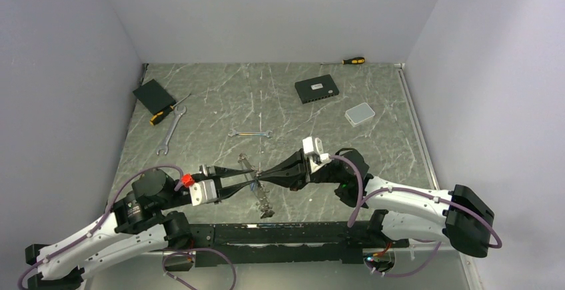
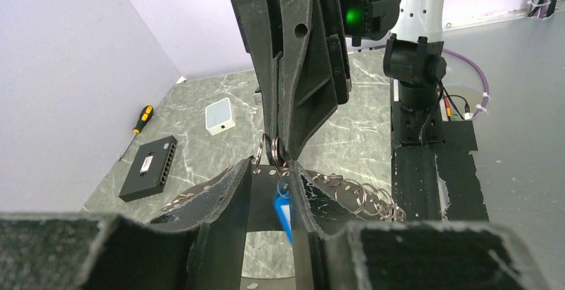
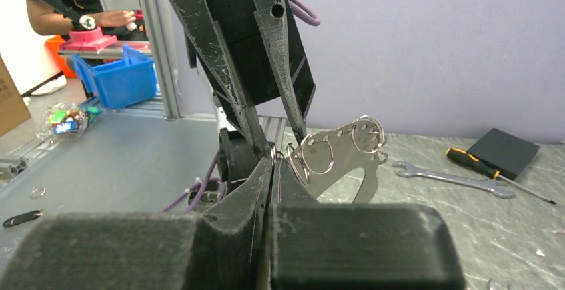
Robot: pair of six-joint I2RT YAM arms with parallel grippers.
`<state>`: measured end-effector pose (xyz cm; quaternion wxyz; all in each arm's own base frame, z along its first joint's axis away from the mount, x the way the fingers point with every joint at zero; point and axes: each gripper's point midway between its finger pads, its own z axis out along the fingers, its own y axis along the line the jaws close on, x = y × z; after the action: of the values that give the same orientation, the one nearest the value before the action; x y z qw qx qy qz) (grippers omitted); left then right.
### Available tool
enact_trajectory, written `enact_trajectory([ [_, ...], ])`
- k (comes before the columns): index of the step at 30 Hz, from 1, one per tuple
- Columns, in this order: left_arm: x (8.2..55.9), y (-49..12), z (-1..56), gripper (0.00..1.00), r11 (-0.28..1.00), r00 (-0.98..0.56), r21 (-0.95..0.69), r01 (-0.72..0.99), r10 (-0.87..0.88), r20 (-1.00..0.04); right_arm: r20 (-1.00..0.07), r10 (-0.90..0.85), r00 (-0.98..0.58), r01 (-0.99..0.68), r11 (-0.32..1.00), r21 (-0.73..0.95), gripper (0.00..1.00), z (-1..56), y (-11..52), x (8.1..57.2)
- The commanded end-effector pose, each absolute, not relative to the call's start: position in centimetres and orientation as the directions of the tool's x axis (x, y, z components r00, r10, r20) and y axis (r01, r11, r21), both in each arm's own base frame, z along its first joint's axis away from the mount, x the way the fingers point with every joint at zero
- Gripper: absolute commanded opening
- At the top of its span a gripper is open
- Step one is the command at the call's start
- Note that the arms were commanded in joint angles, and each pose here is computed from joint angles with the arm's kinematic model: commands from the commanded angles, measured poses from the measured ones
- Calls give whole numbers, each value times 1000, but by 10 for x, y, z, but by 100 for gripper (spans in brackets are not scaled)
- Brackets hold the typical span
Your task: Put the keys on the keyring
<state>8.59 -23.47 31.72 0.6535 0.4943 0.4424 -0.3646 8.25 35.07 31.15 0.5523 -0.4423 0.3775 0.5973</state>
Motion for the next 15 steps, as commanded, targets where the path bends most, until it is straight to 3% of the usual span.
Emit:
enact_trajectory([
  [1,85,-237,328,32,251,359,329,910,-82,-930,-896,440,57,-986,-115,-119,0,355,345,77],
  [15,88,-250,318,25,224,337,316,922,-62,-939,-886,459,64,-987,-105,-125,0,365,347,79],
])
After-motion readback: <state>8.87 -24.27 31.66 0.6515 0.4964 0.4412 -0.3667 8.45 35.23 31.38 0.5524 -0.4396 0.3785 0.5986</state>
